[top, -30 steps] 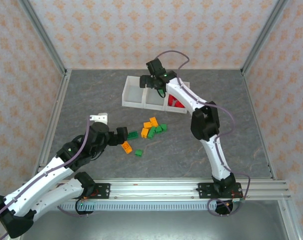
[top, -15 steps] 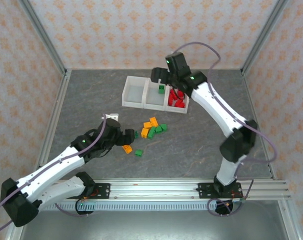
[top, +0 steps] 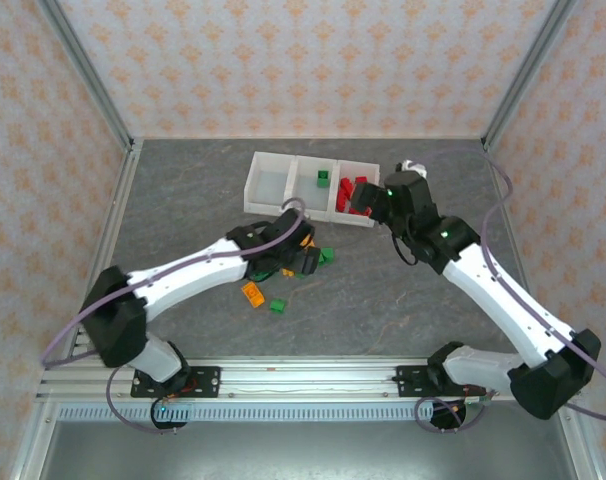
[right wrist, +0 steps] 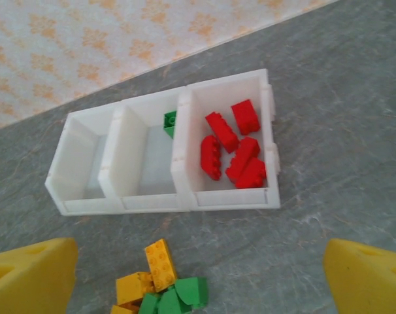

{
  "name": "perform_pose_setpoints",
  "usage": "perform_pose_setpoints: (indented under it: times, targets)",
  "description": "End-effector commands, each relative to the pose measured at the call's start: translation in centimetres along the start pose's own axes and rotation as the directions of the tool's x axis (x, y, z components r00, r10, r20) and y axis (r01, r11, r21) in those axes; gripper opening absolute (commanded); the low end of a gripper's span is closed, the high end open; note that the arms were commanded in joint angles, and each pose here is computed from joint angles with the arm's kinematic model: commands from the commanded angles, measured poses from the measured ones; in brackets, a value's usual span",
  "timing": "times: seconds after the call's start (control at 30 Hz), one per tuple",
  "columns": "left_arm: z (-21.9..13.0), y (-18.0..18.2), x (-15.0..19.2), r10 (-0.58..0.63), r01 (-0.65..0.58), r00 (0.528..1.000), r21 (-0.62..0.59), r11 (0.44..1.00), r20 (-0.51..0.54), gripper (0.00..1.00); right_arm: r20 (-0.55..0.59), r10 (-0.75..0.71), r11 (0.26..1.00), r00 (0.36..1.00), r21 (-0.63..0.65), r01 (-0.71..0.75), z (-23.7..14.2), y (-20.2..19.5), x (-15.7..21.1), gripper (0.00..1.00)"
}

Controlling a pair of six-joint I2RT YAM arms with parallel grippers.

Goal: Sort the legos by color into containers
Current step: Pick up the lego from the center of the table.

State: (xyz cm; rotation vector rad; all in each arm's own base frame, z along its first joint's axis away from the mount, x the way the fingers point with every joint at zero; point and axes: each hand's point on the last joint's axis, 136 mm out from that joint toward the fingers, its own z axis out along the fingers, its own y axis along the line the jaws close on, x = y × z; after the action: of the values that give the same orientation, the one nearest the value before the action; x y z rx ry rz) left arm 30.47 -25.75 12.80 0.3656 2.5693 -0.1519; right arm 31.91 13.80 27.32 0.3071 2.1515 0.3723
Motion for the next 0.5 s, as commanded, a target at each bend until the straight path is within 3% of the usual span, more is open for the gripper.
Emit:
perform_pose_setpoints:
  times: [0.0,0.2,0.47]
  targets:
    - [1.2,-1.0,0.7,0.074,-0.075,0.993,-0.006,0.997,-0.092,0.83,0.042,0.064,0.995,0.997,0.073,-0.067,-1.1,-2.8,0.5,0.96]
    - [3.6,-2.8,0.1,0.083,-0.081,0.988,0.019,0.997,-0.133,0.75,0.047,0.099,0.989,0.994,0.103,-0.103,-2.3,-5.6,2.7,0.96]
    - [6.3,-2.4,1.7,0.105,-0.114,0.969,-0.025,0.993,-0.224,0.66,0.075,0.07,0.986,0.995,0.146,-0.081,-2.9,-6.7,2.5,0.98]
